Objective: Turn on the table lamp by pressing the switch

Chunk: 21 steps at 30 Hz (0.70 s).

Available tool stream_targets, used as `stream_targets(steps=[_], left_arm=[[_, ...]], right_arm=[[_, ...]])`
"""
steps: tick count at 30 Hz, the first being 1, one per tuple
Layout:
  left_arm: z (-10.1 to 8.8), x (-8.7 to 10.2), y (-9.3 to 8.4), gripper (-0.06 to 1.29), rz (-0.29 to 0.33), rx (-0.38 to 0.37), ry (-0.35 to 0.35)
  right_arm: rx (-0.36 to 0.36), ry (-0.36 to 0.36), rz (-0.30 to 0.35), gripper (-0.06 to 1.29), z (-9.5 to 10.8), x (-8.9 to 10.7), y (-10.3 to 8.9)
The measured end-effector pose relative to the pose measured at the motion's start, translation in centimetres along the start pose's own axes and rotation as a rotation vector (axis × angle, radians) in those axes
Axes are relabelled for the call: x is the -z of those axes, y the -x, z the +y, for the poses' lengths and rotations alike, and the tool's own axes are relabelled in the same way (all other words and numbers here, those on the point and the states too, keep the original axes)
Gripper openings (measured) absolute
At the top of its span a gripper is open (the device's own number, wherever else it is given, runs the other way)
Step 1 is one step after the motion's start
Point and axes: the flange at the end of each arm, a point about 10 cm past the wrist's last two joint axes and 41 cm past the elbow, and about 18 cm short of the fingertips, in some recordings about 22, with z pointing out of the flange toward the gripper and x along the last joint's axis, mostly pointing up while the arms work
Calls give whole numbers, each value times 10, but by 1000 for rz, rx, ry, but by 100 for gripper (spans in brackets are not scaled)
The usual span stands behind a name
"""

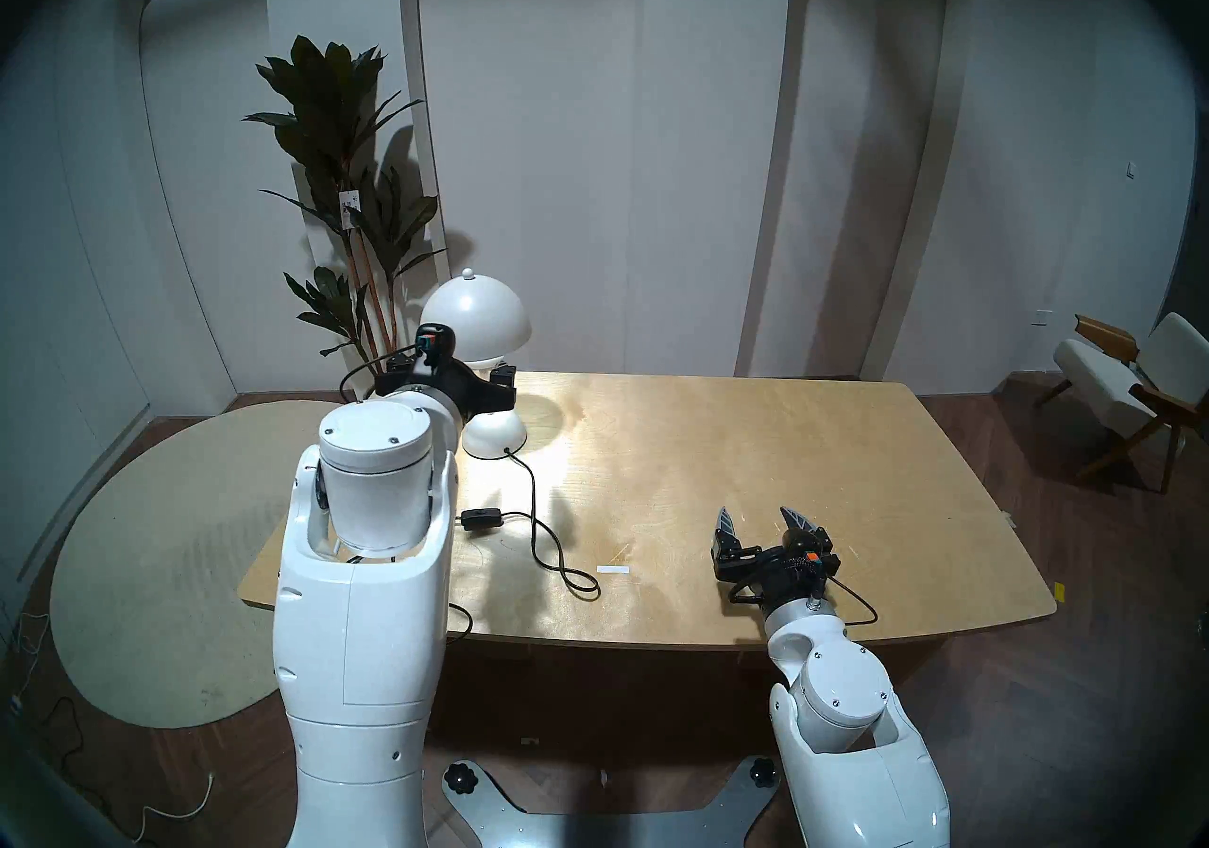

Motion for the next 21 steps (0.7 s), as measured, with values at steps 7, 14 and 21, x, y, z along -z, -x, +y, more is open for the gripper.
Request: stream_targets(steps=[7, 14, 21], left_arm=[[10, 9, 11, 120, 34, -6, -50], [14, 16, 22, 120, 37, 4, -71], [14, 24, 29, 120, 34, 16, -76]], right_arm=[[0, 0, 1, 123, 0, 0, -1], [0, 0, 2, 123, 0, 0, -1], [0, 0, 2, 123, 0, 0, -1]])
